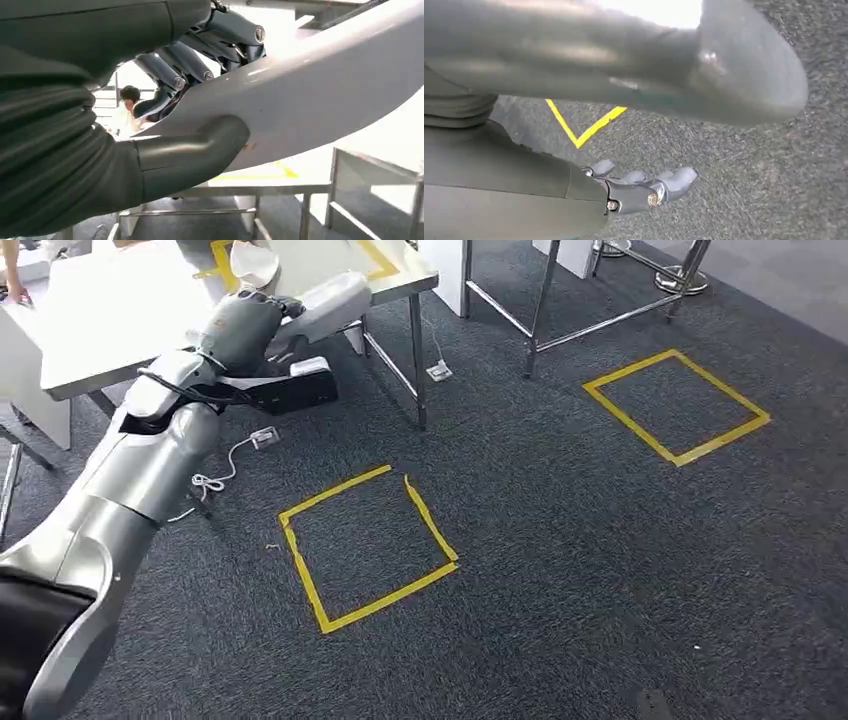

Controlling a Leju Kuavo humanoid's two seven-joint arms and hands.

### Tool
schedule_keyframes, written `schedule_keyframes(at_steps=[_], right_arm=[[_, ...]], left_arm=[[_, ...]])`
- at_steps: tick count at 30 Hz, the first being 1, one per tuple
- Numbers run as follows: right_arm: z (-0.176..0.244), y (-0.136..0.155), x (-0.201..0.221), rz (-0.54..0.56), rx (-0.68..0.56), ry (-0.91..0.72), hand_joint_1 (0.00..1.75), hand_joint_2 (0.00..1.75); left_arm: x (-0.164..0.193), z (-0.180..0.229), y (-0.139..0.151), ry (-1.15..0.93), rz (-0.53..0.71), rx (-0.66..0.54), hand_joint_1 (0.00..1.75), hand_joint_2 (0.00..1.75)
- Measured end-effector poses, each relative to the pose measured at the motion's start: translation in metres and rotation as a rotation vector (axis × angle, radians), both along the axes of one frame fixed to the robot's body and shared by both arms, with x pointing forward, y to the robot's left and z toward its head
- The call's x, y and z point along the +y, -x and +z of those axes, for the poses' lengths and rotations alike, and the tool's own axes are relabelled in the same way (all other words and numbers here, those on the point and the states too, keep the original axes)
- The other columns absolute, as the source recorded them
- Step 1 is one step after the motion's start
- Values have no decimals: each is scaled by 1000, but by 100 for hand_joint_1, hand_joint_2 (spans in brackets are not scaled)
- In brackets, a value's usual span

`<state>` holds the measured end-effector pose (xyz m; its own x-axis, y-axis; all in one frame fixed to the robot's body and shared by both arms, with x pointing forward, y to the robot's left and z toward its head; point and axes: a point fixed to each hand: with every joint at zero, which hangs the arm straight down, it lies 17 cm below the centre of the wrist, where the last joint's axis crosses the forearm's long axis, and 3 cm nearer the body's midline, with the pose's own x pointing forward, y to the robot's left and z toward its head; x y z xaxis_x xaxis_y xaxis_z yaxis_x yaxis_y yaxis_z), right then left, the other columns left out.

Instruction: Take the parts from the cabinet and place them on the table.

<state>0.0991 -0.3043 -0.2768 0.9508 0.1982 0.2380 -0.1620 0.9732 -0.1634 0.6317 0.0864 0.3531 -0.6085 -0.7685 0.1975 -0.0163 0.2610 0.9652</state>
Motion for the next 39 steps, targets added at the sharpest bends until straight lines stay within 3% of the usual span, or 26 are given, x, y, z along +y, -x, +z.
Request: schedule_keyframes(at_steps=[11,39], right_arm=[[-2,8,-4,-12,40,25,0,0],[-1,5,14,-42,10,-14,0,0]], left_arm=[[2,-8,-1,-6,2,18,175,175],[-14,-10,3,-10,-27,30,175,175]])
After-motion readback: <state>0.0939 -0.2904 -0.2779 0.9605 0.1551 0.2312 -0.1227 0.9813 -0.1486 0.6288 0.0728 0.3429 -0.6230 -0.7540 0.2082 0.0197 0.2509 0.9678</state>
